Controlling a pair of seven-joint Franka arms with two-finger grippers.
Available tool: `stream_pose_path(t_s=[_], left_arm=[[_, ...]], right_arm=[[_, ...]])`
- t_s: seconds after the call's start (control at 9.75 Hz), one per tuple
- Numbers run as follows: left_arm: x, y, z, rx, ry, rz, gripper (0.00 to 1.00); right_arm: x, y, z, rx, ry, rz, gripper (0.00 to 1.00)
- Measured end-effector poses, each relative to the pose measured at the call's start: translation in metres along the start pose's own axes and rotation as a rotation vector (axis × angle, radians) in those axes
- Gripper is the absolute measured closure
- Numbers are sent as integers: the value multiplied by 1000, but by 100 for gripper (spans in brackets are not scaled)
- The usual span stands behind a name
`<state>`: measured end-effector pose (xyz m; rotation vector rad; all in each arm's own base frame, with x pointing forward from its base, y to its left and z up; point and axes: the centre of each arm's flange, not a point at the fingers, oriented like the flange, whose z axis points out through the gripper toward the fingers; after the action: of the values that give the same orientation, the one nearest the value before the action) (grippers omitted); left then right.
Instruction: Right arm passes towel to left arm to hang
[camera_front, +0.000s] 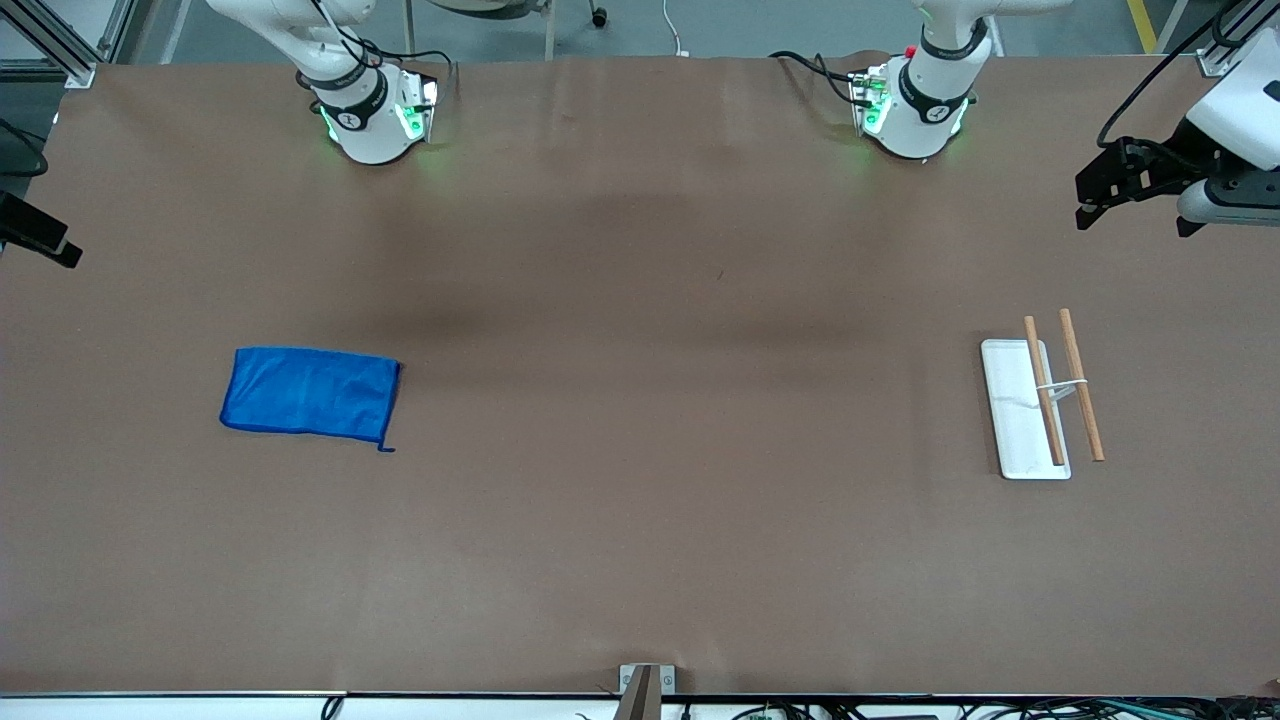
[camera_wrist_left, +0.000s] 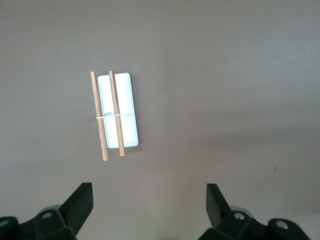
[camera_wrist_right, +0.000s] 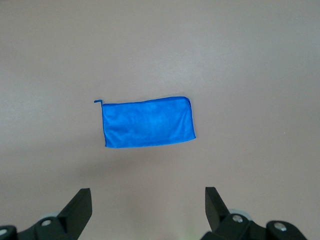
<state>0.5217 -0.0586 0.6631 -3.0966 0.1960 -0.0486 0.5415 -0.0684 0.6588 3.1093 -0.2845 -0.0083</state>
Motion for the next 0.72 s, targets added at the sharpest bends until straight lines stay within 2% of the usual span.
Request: stream_pose_path(t_s=[0.62,0.72], left_arm=[[3,-1,-3,-1,11,-2,0],[3,-4,-3,0,10,-7,0]], right_arm=[[0,-5,0,-5,-1,-14,0],[0,-10,7,-6,-18,-25,0]])
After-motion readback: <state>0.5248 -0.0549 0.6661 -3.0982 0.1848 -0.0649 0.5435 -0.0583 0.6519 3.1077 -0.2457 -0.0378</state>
